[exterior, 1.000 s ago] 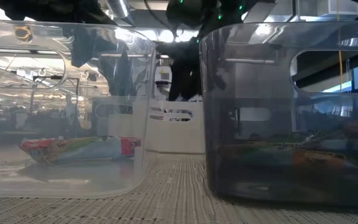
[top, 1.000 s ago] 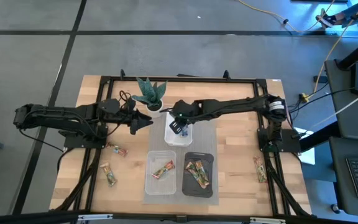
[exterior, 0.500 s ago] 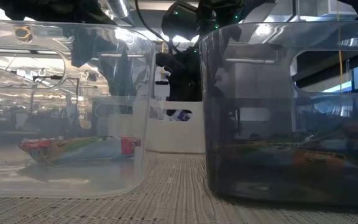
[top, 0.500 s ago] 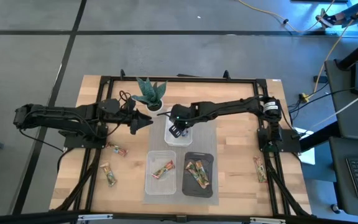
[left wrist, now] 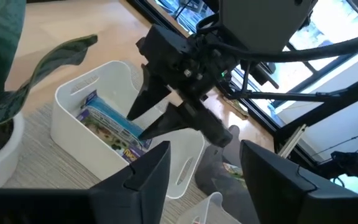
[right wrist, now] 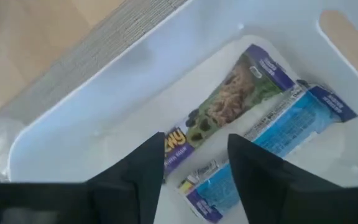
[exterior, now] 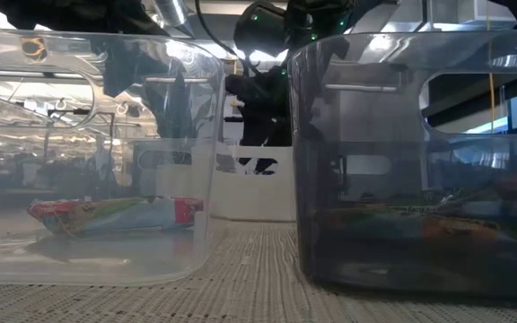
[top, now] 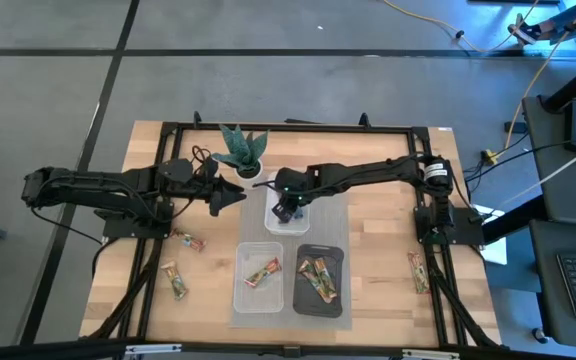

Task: Pick and place Granola Bars by type
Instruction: Put the left red granola bar into the transparent bin

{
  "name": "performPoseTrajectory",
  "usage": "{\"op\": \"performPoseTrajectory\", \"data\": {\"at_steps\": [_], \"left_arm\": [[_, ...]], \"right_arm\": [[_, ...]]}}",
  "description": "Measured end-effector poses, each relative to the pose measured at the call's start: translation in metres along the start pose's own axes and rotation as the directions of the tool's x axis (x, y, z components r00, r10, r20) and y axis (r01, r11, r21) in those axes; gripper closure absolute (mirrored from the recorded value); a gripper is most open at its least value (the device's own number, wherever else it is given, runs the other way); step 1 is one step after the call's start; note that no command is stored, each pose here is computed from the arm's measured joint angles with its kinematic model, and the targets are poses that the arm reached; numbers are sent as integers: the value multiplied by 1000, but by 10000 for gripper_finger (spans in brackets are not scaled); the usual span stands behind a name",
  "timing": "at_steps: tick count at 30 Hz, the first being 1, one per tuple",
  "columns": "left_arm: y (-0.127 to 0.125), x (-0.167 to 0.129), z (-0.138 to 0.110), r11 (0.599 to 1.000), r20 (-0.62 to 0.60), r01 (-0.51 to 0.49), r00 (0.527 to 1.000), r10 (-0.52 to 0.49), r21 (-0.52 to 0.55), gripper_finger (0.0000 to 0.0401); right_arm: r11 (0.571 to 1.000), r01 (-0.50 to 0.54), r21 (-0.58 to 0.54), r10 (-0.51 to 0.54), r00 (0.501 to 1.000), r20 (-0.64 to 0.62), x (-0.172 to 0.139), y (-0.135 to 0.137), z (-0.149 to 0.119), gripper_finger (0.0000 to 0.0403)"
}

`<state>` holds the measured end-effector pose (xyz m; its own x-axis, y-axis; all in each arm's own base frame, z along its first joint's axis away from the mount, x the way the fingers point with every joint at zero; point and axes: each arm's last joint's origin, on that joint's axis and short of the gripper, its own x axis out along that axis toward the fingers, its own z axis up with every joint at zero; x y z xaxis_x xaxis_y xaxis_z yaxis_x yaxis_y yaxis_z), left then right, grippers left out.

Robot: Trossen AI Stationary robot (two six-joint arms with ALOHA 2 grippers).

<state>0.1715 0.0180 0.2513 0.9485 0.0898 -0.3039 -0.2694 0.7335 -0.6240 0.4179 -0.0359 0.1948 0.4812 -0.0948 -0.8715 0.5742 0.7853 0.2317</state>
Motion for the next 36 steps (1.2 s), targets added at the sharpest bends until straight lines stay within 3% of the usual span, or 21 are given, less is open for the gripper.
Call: {"op": "performPoseTrajectory", "data": {"at_steps": [5, 8, 12, 17, 19, 22, 30, 36], "left_arm": [[-1, 0, -1, 999, -25, 31, 999, -30, 42, 181], [-2, 0, -1, 996, -51, 65, 997, -62, 57, 157], [-2, 0, -1, 990, -58, 81, 996, -74, 116, 136], [-2, 0, -1, 997, -57, 70, 996, -69, 22, 132], [-1, 0, -2, 998, -55, 55, 997, -53, 39, 132], [-1, 0, -2, 997, -55, 49, 997, -45, 58, 134], [-8, -1, -9, 991, 13, -40, 999, 42, -125, 132], [-41, -8, -7, 977, 50, -156, 985, 164, -145, 135]], "right_arm": [[999, -28, -25, 28, 999, 18, -36, 1, 3, 209], [985, -91, -145, 93, 996, 6, -65, 9, -2, 208], [972, -124, -198, 122, 992, -21, -102, 23, -21, 208], [977, -59, -204, 69, 997, 40, -145, 27, -55, 208], [978, -57, -201, 71, 995, 63, -158, 24, -70, 208], [983, -64, -169, 78, 994, 81, -170, 12, -90, 208], [996, -48, -80, 60, 986, 153, -169, -38, -123, 208], [999, -21, -29, 26, 984, 178, -169, -65, -131, 208]]}}
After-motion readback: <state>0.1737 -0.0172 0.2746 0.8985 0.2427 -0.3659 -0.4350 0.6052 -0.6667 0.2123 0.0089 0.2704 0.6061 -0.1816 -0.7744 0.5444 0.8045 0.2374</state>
